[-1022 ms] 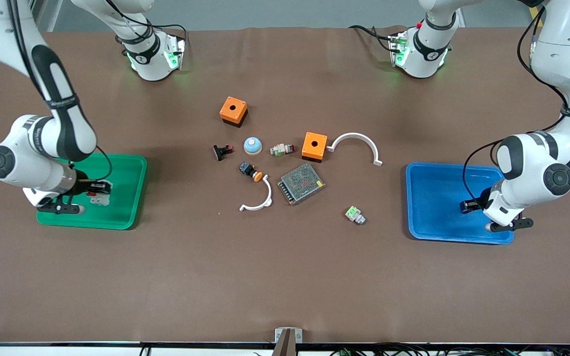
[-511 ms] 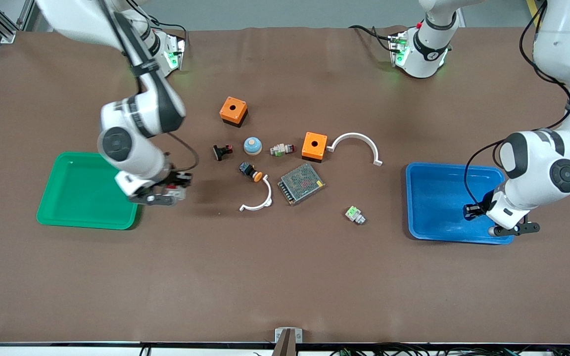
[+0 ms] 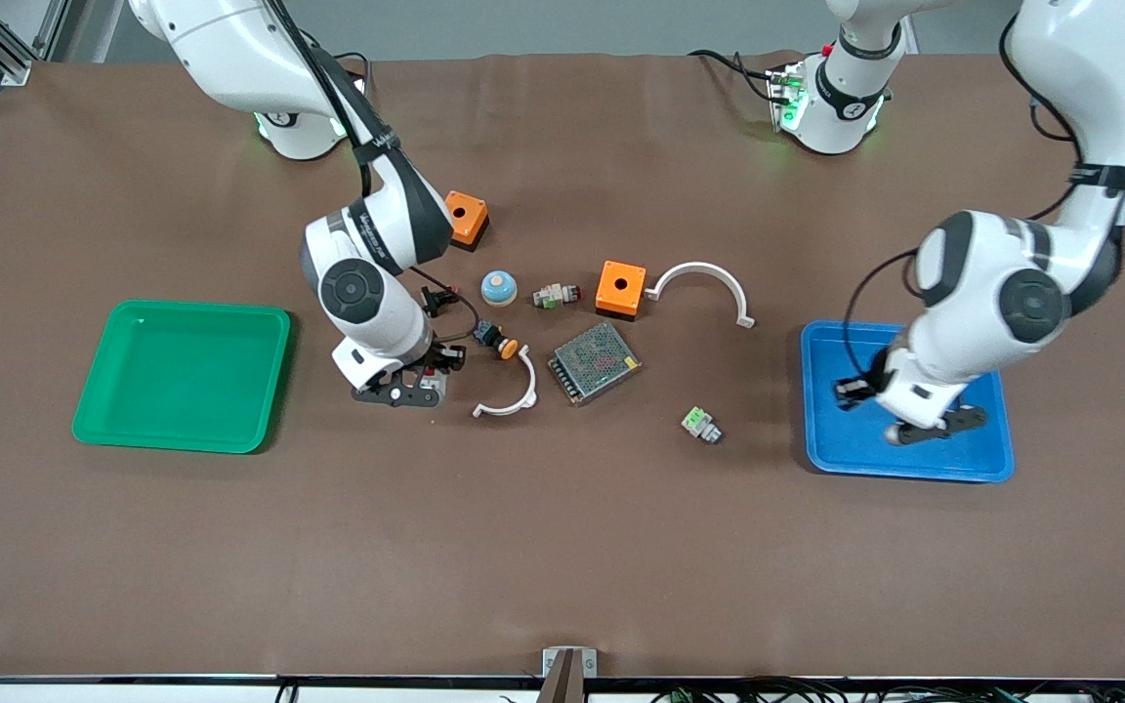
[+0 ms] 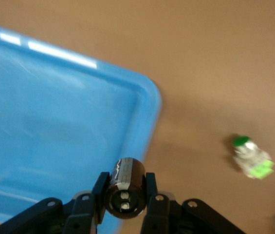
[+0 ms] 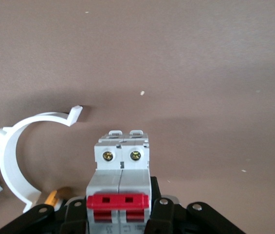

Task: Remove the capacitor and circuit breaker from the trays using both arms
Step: 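Carry the breaker with the right gripper while the left gripper carries the capacitor, then set the breaker down with the right gripper while the left gripper lowers the capacitor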

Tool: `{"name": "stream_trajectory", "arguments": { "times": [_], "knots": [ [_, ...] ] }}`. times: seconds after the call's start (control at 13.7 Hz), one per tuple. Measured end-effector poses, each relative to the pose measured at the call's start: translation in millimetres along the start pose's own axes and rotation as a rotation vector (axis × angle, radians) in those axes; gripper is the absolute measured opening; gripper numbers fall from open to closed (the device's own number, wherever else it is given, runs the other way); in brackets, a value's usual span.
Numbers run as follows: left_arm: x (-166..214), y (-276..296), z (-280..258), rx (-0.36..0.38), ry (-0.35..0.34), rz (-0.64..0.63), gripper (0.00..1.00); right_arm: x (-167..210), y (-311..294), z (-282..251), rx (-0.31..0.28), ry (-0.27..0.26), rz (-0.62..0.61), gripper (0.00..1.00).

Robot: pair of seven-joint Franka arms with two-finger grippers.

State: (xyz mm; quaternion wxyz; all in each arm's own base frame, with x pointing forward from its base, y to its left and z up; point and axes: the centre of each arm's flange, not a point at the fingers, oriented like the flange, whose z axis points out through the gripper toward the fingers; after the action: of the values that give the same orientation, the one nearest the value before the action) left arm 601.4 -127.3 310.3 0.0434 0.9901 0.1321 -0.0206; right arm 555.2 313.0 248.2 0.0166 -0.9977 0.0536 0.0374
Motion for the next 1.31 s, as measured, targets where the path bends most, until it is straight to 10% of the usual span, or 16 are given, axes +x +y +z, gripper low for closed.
{"name": "stream_trajectory", "arguments": {
  "times": [0.95, 1.31],
  "knots": [
    [-107, 107, 104, 0.037, -0.111, -0.199, 0.34, -8, -21, 51, 0.0, 0.021, 0.1, 0.41],
    [-123, 116, 123, 0.085, -0.088, -0.195, 0.34, 2, -24, 37, 0.008, 0.035, 0.108, 0.86]
  ]
}}
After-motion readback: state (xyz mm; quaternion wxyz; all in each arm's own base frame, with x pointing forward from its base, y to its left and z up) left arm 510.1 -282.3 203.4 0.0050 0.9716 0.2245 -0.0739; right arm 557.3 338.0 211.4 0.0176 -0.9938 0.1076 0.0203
